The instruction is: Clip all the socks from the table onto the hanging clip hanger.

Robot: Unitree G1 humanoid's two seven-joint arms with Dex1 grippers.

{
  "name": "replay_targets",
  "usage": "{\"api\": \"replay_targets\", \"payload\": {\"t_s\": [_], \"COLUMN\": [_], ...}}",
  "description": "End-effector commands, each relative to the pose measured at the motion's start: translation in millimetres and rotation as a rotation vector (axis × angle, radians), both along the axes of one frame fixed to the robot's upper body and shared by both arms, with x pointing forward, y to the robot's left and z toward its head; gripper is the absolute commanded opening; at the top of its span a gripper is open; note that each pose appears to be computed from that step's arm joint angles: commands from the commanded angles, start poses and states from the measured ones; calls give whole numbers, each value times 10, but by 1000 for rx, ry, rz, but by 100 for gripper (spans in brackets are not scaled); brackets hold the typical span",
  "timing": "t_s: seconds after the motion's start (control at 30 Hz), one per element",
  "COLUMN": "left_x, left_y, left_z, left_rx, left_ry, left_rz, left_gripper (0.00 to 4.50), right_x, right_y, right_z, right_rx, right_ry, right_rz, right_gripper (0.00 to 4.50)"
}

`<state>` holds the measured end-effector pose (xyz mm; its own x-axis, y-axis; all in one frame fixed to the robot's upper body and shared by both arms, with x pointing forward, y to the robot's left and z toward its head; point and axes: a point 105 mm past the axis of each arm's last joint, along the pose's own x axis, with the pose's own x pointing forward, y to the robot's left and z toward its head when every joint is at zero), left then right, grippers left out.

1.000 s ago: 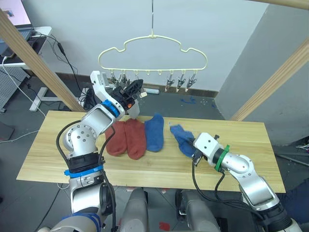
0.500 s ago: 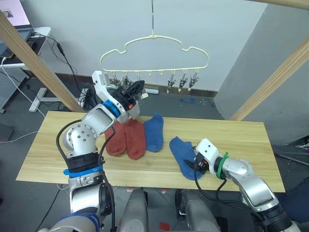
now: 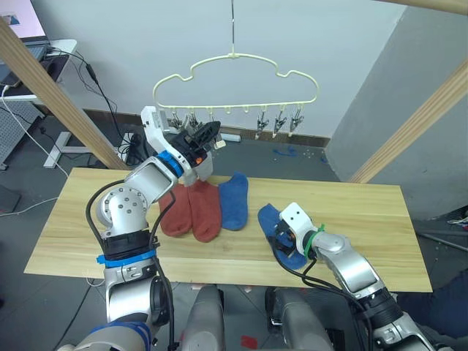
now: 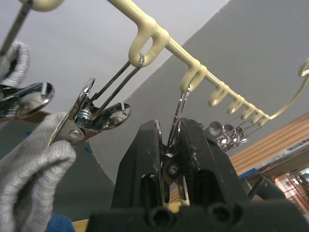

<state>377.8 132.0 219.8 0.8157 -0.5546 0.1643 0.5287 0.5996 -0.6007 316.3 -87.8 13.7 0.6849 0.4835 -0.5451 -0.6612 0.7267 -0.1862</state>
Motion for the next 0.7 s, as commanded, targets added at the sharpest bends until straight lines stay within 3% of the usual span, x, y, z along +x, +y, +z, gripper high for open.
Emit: {"api": "replay_targets", "payload": {"t_s": [0.03, 0.37, 0.7], "left_x": [8, 3, -37], "left_y": [44, 59, 115], "left_z": [-106, -126, -115], "left_rx": [17, -4, -244], "left_ry": [37, 56, 188], "left_rz": [20, 19, -45], "left_gripper": [26, 26, 26], "right_x": [-97, -138, -56], "right_y": [-39, -20, 335], "right_z": [-206, -83, 1046], "right_rx": [-30, 57, 368], "right_ry": [52, 1, -159], "right_rz": [10, 56, 63], "right_gripper": [357, 9, 4]}}
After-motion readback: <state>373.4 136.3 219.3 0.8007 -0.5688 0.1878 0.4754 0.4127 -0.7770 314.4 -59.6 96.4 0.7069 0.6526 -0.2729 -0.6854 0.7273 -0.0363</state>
